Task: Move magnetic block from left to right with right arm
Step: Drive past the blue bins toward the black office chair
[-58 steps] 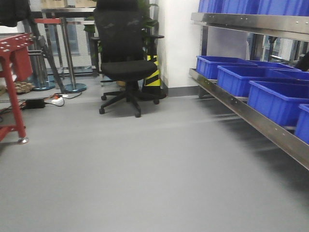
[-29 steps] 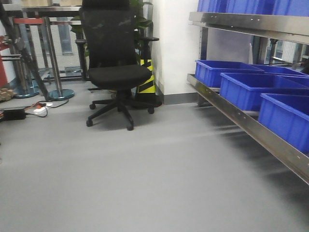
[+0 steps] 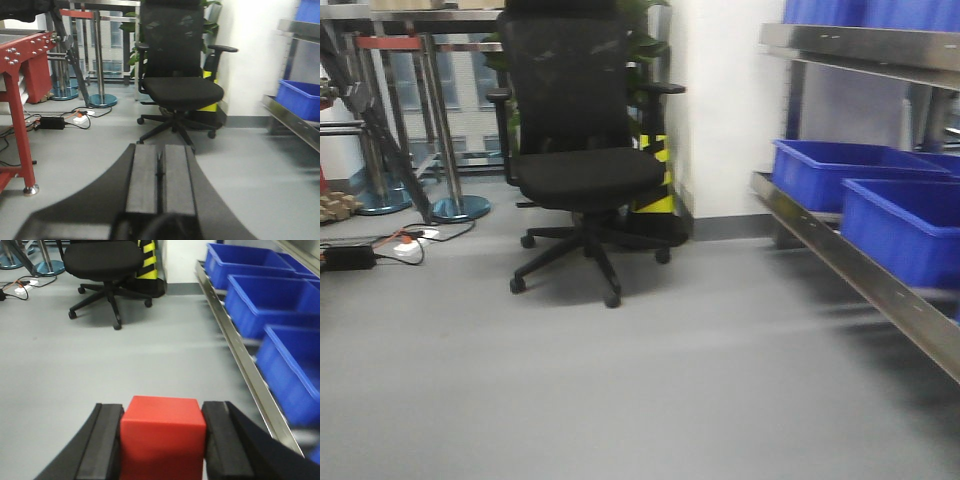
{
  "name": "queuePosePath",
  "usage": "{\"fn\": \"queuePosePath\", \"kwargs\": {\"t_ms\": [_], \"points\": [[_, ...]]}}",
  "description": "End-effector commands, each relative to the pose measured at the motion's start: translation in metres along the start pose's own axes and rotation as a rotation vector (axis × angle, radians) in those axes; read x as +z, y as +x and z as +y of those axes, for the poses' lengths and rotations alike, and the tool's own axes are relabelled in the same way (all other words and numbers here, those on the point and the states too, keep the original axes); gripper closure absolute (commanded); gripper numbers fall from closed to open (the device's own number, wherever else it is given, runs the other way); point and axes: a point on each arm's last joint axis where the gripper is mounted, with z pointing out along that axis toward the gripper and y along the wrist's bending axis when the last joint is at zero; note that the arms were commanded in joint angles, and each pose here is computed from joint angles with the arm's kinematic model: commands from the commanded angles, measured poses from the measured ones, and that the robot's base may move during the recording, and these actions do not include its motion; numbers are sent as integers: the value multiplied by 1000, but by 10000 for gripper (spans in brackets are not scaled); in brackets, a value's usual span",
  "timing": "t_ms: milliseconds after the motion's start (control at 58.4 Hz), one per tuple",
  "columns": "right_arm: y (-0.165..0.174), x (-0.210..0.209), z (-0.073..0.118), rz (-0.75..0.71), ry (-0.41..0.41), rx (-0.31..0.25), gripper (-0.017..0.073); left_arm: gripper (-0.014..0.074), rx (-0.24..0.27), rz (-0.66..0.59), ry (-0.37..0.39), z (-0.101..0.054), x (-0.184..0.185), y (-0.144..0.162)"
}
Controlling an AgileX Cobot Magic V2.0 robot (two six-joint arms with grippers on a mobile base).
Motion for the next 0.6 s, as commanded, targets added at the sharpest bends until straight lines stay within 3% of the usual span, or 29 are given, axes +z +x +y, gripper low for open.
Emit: {"fn": "queuePosePath", "kwargs": {"t_ms": [0, 582], "points": [[-15, -2, 1, -92, -3, -19, 326, 720, -11, -85, 0, 0, -1, -5], [-15, -2, 1, -92, -3, -19, 326, 720, -11, -85, 0, 0, -1, -5]]}}
